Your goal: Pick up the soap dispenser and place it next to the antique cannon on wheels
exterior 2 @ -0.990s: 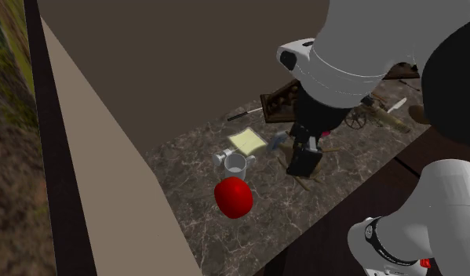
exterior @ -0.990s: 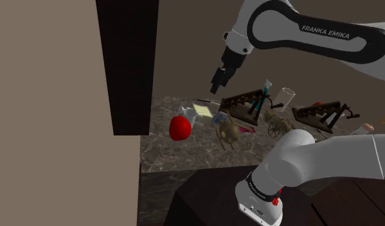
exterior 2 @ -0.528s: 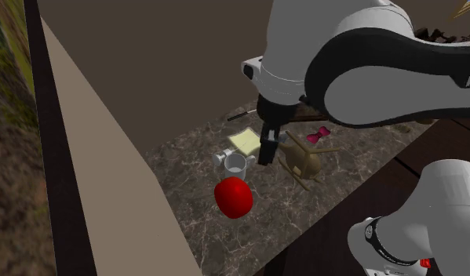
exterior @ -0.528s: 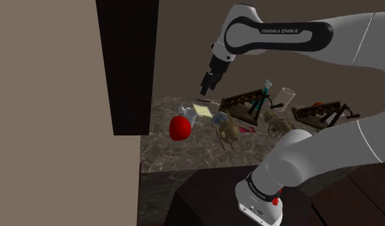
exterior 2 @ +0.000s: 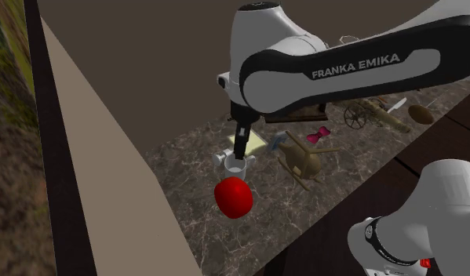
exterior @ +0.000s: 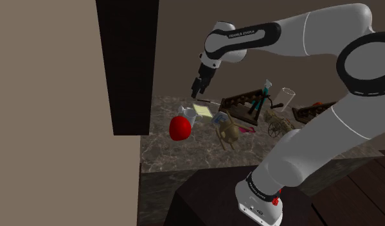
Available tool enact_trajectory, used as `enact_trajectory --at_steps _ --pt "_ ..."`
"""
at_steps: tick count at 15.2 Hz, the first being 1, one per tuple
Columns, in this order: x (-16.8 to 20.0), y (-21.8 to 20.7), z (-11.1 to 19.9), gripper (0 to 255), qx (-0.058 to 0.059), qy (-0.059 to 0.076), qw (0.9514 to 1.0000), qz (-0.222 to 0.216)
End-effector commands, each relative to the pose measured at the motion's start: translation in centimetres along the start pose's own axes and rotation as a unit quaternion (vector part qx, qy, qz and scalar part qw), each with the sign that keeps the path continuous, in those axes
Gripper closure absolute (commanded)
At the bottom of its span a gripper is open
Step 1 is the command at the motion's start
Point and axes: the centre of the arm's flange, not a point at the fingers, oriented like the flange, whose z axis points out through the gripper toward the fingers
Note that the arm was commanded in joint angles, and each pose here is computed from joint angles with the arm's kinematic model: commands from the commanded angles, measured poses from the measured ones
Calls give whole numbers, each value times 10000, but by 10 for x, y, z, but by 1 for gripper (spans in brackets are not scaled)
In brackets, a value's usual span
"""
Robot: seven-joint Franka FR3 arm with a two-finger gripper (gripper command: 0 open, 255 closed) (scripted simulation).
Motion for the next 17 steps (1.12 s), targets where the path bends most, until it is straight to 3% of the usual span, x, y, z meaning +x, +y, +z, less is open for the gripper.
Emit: enact_trajectory --at_steps 1,12,17 --pt "16 18 18 0 98 -35 9999 -35" --pt "102 97 122 0 645 -242 9974 -203" --pt "107 99 150 0 680 -255 9971 -214"
